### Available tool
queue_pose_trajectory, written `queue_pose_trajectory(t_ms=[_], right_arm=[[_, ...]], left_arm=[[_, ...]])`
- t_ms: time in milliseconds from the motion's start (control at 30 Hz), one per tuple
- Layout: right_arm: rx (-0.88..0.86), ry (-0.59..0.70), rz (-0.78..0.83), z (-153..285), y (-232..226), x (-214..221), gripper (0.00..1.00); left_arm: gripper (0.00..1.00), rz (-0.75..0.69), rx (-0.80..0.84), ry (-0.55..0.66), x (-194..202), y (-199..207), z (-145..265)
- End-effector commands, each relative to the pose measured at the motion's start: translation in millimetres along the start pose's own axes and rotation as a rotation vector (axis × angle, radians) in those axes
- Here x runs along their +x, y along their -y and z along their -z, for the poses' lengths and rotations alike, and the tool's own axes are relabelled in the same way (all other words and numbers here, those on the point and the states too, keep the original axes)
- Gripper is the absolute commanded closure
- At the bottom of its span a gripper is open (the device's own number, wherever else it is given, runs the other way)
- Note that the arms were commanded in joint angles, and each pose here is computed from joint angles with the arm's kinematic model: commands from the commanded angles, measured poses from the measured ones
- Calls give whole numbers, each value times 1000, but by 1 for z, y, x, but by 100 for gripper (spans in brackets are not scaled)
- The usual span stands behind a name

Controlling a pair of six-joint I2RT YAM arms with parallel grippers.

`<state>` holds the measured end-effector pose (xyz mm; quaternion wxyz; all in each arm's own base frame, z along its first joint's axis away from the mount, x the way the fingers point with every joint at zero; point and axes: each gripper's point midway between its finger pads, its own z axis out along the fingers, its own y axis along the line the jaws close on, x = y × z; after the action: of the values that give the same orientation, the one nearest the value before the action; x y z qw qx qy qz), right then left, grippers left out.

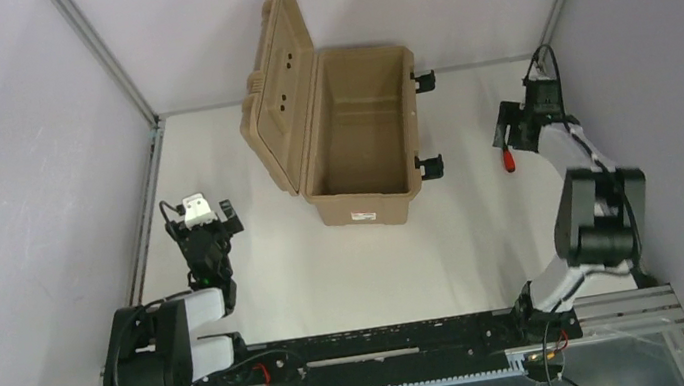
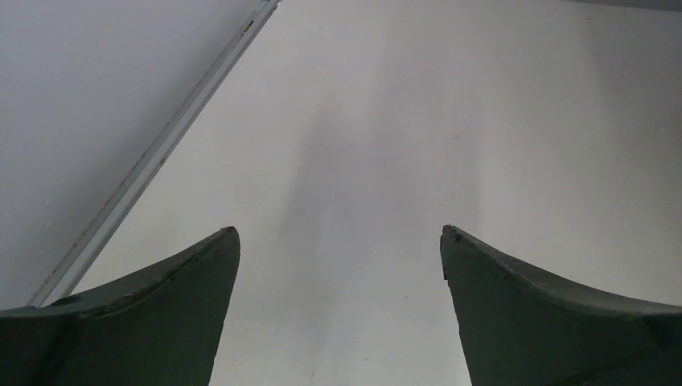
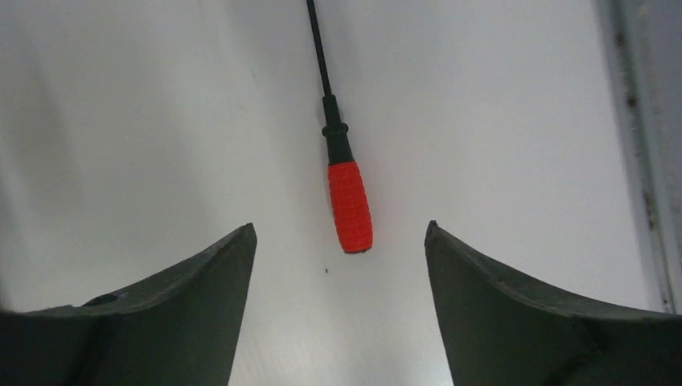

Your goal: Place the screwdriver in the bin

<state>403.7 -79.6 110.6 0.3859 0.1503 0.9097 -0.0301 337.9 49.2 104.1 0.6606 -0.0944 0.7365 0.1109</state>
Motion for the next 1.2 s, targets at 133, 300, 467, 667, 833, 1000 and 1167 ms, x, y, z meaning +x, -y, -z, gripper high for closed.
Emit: queue_pose_trajectory(t_ms=[133, 300, 467, 667, 833, 1000, 1167], right_arm=[[0, -306, 47, -53, 6, 45, 27], [9, -361, 50, -67, 9, 60, 67], [36, -347, 68, -60, 14, 48, 100], [44, -249, 106, -8, 9, 6, 100], [35, -190, 63, 42, -4, -22, 100], [-48, -197, -92, 89, -42, -42, 97], [-335, -158, -86, 126, -142, -60, 99]], left_arm=[[0, 29, 3, 93, -32, 2, -10], [0, 29, 3, 93, -32, 2, -10], [0, 30, 3, 95, -33, 2, -10], [0, 30, 3, 94, -32, 2, -10], [0, 30, 3, 94, -33, 2, -10], [0, 30, 3, 93, -32, 2, -10], [0, 30, 3, 93, -32, 2, -10]])
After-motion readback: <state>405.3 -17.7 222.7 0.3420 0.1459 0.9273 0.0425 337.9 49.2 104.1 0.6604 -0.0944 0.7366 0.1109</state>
